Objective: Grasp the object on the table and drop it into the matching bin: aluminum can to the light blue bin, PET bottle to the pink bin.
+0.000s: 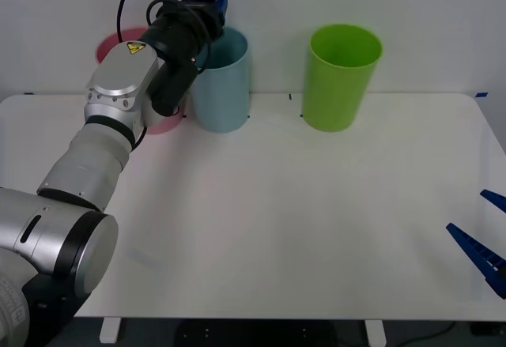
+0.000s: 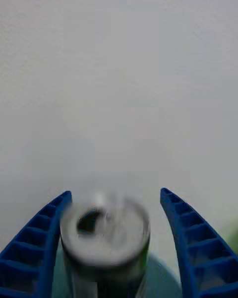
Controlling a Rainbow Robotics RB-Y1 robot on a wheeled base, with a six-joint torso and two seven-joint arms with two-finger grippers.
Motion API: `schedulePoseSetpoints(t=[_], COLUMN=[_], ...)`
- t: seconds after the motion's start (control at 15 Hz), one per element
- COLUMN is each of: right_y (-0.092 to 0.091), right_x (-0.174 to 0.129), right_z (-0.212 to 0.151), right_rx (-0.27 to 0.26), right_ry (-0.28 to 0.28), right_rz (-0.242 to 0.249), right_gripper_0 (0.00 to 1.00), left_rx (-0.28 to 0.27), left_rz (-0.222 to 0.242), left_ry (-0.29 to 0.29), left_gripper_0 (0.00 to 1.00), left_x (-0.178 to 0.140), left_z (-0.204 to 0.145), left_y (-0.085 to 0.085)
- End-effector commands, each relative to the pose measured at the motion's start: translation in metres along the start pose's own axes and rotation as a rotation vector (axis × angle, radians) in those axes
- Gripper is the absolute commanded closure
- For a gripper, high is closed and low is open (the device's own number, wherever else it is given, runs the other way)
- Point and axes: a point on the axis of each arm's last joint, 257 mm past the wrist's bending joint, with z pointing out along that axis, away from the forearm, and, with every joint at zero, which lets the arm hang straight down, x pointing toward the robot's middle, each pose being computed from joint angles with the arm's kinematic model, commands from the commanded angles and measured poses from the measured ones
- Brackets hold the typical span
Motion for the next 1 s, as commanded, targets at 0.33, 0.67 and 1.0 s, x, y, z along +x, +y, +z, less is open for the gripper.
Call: schedulePoseSetpoints(t=[0.33, 0.67, 1.0], right_y=[0.000, 0.000, 0.000], right_x=[0.000, 0.000, 0.000], right_z=[0.000, 0.000, 0.000], right_rx=[0.000, 0.000, 0.000], right_ry=[0.000, 0.000, 0.000], right_rz=[0.000, 0.000, 0.000], right_gripper_0=[0.00, 0.00, 0.00], left_rx=[-0.001, 0.013, 0.084], left_rz=[-0.021, -0.040, -0.088], left_ry=[-0.003, 0.001, -0.028], left_gripper_0=[0.00, 0.00, 0.00], left_x=[-0.001, 0.002, -0.001], left_z=[0.000, -0.001, -0.018], left_y=[0.001, -0.001, -0.008])
